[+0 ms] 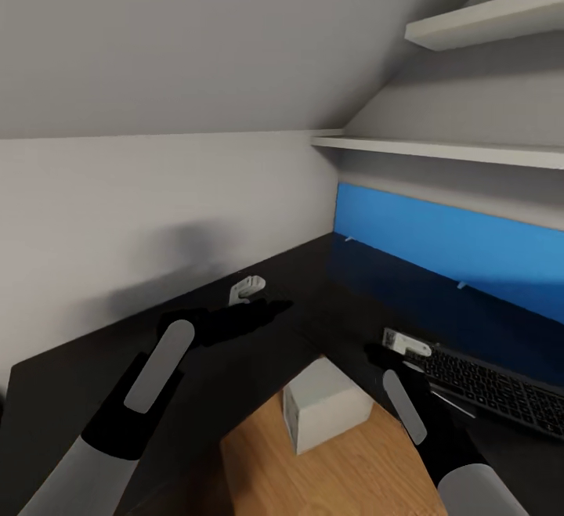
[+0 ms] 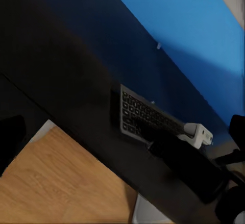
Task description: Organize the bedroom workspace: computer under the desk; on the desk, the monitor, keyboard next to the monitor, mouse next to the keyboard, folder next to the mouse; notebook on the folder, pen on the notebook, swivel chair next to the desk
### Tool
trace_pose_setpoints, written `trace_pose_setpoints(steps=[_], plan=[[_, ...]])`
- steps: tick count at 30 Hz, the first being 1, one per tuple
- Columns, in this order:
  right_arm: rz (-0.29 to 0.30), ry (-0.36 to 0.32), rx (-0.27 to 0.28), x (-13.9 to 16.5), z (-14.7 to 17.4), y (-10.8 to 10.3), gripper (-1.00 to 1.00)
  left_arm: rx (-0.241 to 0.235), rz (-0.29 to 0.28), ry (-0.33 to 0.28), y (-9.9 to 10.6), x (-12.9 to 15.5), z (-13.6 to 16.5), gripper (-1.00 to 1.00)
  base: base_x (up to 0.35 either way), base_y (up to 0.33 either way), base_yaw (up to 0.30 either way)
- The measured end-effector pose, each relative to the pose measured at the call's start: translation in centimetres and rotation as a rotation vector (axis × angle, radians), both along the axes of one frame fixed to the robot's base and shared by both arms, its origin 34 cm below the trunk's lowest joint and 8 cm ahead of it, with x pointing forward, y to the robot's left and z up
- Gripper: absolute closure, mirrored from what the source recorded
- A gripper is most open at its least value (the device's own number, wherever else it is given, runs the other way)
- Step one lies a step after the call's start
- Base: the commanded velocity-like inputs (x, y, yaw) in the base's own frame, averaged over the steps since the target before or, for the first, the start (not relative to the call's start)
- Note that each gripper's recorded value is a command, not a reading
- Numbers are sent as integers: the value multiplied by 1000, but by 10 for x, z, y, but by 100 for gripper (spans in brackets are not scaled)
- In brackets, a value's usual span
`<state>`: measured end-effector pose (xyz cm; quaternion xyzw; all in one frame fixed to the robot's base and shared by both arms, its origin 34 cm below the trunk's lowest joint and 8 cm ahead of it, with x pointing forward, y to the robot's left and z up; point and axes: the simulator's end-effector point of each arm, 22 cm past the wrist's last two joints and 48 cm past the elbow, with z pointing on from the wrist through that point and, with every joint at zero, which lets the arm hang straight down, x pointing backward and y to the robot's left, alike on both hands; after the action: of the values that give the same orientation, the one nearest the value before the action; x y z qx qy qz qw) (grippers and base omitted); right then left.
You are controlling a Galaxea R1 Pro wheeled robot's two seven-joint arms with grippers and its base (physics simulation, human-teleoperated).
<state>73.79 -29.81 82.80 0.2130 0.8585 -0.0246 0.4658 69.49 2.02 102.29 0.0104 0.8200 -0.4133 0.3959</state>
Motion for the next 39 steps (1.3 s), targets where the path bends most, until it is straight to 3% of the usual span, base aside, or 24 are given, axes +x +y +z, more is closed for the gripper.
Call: trace_pose_setpoints(steps=[17, 28, 39], plan=[[-14, -30, -6, 3, 4, -4, -100, 5, -11, 0, -5, -3, -1, -100, 0, 0, -265], [-11, -29, -5, 3, 3, -2, -100, 8, -16, 0, -7, -4, -2, -100, 0, 0, -45], [-101, -40, -22, -4, -32, -25, -100, 10, -16, -1, -7, -4, -2, -100, 0, 0, 0]])
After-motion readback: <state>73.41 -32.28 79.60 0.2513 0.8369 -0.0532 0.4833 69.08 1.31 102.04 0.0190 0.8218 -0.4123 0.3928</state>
